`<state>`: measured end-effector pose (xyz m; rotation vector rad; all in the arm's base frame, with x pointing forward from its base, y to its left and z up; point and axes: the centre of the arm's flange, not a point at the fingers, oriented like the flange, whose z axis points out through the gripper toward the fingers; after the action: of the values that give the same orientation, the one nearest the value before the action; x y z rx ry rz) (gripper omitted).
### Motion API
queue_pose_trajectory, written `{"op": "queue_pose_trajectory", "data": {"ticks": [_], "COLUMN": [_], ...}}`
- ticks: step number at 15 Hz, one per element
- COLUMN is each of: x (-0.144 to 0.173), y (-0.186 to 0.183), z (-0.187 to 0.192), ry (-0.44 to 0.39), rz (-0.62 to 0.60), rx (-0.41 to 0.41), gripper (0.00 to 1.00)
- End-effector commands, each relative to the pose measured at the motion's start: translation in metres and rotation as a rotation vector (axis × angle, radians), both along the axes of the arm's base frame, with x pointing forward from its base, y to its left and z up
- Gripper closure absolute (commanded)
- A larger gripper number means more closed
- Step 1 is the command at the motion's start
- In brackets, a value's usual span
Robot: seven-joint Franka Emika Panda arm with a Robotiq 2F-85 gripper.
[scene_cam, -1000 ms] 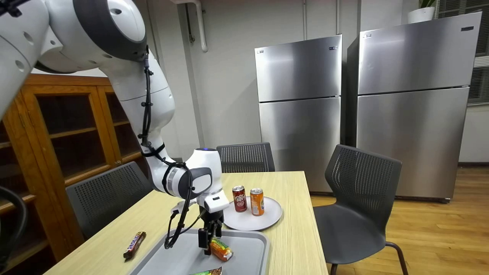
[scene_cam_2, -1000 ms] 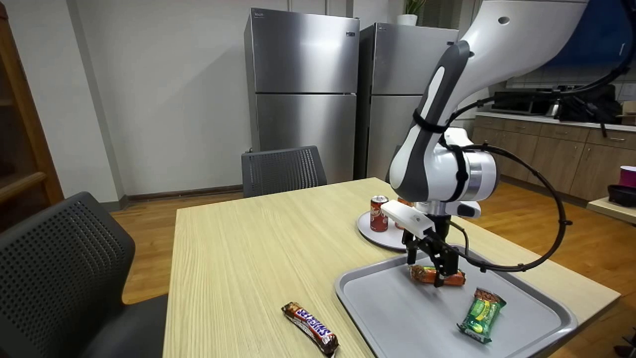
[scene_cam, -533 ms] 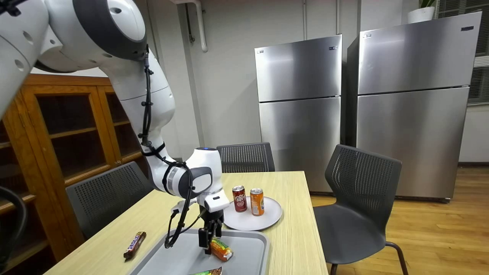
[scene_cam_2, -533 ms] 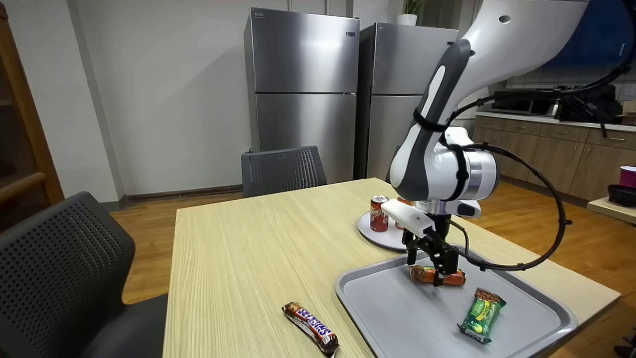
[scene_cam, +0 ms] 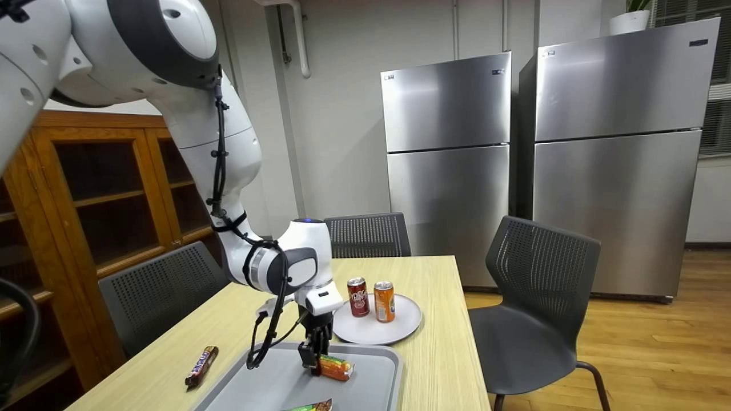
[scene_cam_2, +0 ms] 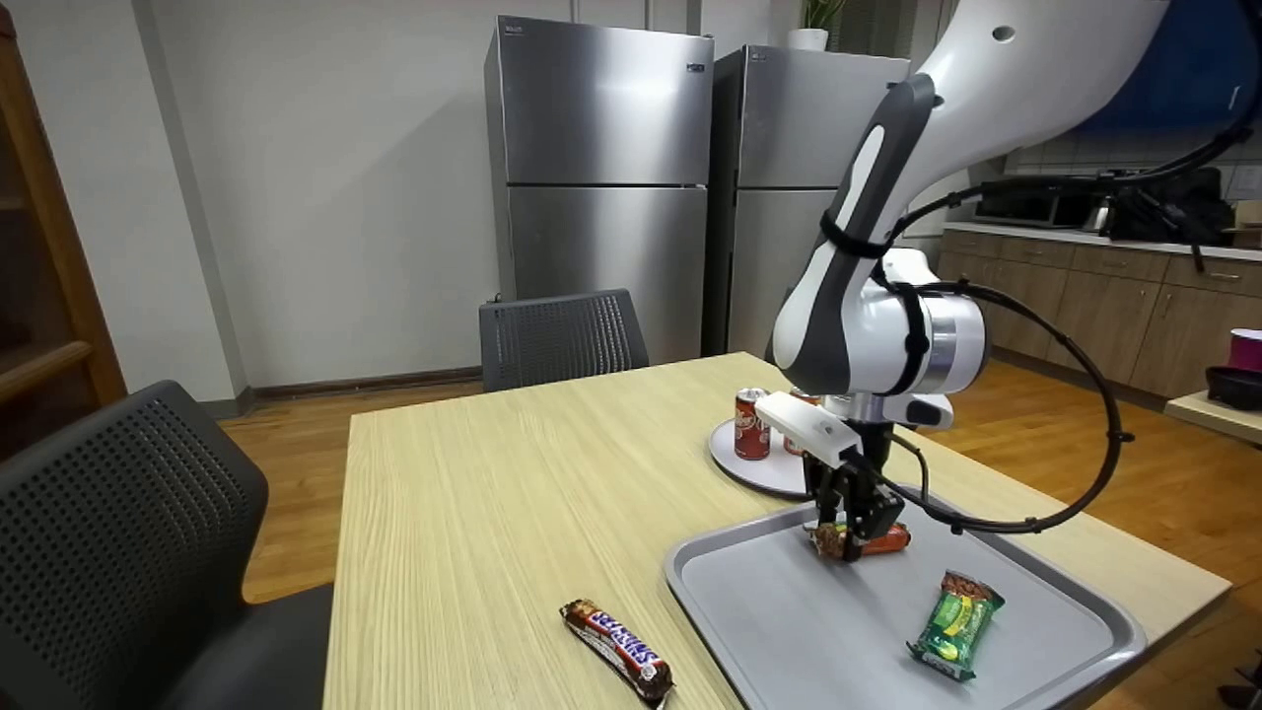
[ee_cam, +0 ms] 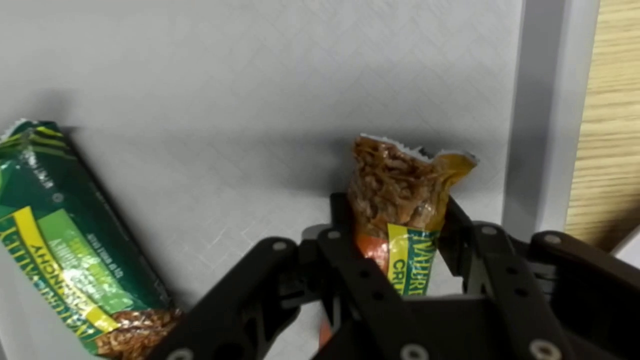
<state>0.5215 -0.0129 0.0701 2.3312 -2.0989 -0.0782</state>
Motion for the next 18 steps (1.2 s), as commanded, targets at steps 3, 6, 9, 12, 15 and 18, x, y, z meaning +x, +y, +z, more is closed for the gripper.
{"op": "queue_pose_trajectory", "data": {"ticks": [3, 6, 9, 12, 15, 18], "x": [-0.006, -0.008, -0.010, -0.013, -0.015, -0.018], "y": [0.004, -0.010, -0.027, -0.049, -0.071, -0.095], "z": [0.018, 0.033, 0.047, 0.053, 0.052, 0.048], "ry": [0.008, 0.002, -0.008, -0.008, -0.009, -0.010], "rz": [0.038, 0.061, 0.060, 0.021, -0.022, -0.062], "rx": [-0.004, -0.036, -0.050, -0.052, -0.055, -0.051], "gripper": [0.81, 0.81, 0.81, 0.81, 0.81, 0.81]}}
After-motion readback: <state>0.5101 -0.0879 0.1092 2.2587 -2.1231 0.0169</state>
